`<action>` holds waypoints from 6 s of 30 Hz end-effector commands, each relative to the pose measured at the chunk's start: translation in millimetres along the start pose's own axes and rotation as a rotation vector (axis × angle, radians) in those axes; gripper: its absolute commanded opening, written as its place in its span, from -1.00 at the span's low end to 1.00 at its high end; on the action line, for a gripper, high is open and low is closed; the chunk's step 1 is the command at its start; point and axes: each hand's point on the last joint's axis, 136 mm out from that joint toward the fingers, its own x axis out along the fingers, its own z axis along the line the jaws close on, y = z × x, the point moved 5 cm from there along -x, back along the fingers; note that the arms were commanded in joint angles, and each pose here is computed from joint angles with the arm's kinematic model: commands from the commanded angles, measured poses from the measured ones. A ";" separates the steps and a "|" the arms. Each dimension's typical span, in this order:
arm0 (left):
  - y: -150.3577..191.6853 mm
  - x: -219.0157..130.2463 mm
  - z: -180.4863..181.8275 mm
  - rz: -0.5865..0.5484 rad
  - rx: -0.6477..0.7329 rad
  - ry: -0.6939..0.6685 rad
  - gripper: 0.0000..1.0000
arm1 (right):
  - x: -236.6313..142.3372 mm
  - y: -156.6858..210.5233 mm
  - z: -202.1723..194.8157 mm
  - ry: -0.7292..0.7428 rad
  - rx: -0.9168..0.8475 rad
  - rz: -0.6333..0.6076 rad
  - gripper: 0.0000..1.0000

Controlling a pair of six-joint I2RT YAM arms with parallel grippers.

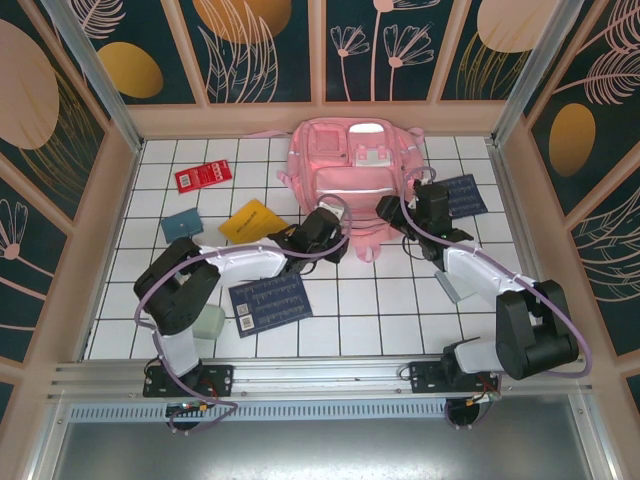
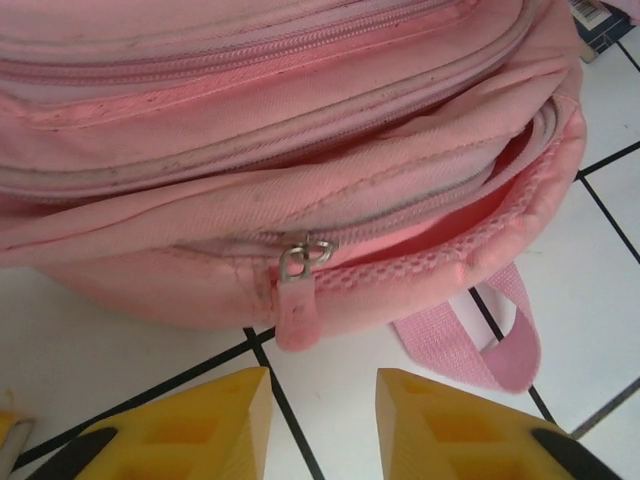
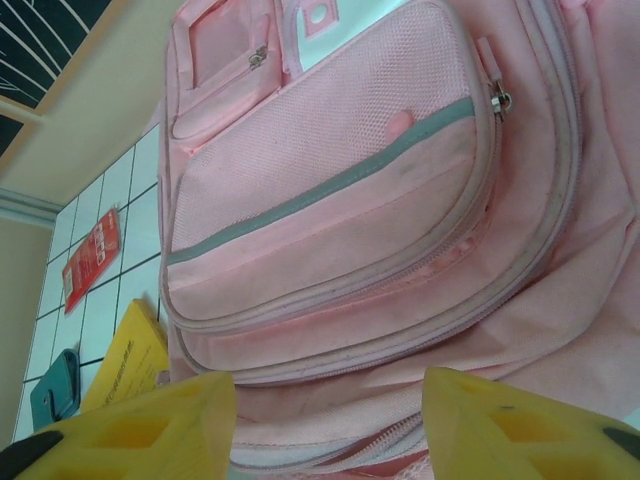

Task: Pack the student bag

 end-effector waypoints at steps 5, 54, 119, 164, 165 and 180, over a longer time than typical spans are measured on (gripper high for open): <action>-4.6 23.2 4.6 0.008 0.019 -0.083 -0.26 | -5.7 0.9 3.3 -0.014 0.010 -0.022 0.05; -4.4 0.1 22.2 -0.001 0.050 -0.182 -1.00 | 69.1 -49.1 -8.8 0.076 0.100 -0.049 -1.00; 1.2 -65.3 75.0 -0.137 -0.119 -0.249 -0.76 | 103.5 65.6 61.3 -0.103 0.477 0.099 -0.03; -29.9 -5.7 48.3 -0.166 -0.051 0.124 -0.17 | 32.0 24.2 110.8 -0.247 0.189 0.016 -1.00; -31.7 -6.0 48.3 -0.175 -0.048 0.127 -0.17 | 32.2 25.2 110.7 -0.249 0.189 0.019 -1.00; -33.4 -8.6 48.6 -0.178 -0.045 0.137 -1.00 | 28.5 24.0 106.6 -0.242 0.189 0.009 -1.00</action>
